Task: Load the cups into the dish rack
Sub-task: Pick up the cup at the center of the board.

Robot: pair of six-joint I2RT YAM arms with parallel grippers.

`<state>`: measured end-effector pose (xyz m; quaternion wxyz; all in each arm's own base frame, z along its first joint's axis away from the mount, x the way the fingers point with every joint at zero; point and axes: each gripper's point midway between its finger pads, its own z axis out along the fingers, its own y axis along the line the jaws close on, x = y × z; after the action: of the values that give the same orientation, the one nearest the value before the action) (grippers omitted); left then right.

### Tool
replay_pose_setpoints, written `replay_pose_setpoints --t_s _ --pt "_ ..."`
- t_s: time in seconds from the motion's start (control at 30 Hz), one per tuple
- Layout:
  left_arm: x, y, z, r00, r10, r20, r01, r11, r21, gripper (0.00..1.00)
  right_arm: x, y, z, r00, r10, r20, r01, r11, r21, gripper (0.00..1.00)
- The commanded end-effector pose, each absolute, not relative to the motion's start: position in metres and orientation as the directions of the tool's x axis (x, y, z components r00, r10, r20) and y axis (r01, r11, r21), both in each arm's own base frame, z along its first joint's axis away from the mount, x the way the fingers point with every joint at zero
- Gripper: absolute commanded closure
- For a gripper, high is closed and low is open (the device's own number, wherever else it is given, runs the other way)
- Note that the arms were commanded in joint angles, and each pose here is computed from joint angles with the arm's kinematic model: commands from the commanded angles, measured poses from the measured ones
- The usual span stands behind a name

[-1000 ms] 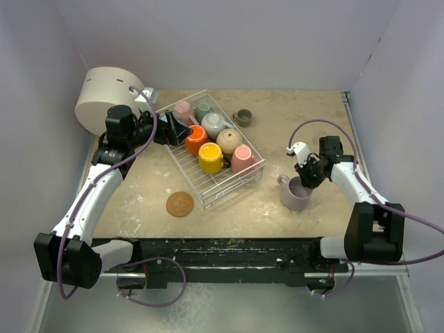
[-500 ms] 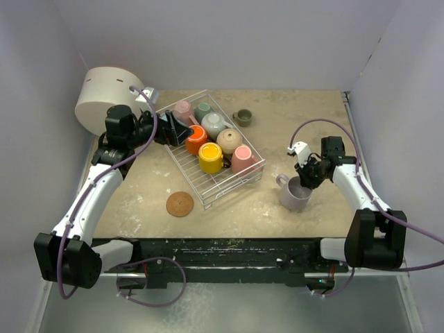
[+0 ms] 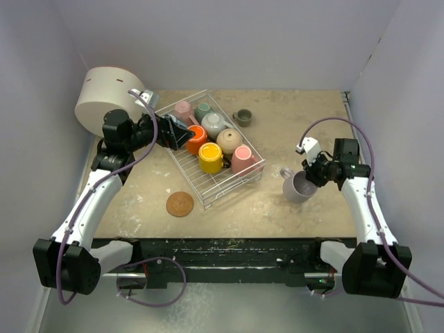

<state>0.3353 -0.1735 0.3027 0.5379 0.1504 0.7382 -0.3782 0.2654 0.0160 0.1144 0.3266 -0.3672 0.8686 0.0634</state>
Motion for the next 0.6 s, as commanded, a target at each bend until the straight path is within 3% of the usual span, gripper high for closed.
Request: replay_pose_setpoints --t_s 0.0,0.33,0.57 --pt "0.324 -0.180 0.336 -0.232 -0.170 -0.958 0.746 0.601 -0.287 0.01 0.277 0.022 0.171 -0.366 -0.608 -0.705 -0.690 0.685 -0.233 1.00" --pt "0.283 -0.202 0.350 -0.311 -0.264 -0.913 0.836 0.380 -0.395 0.01 0.293 0.045 0.263 -0.163 -0.589 -0.792 -0.731 0.611 -0.304 1.00" --pt "0.244 -0.223 0.383 -0.275 -0.434 -0.858 0.874 0.258 -0.411 0.01 0.289 0.090 0.314 -0.052 -0.435 -0.899 -0.857 0.482 -0.184 1.00"
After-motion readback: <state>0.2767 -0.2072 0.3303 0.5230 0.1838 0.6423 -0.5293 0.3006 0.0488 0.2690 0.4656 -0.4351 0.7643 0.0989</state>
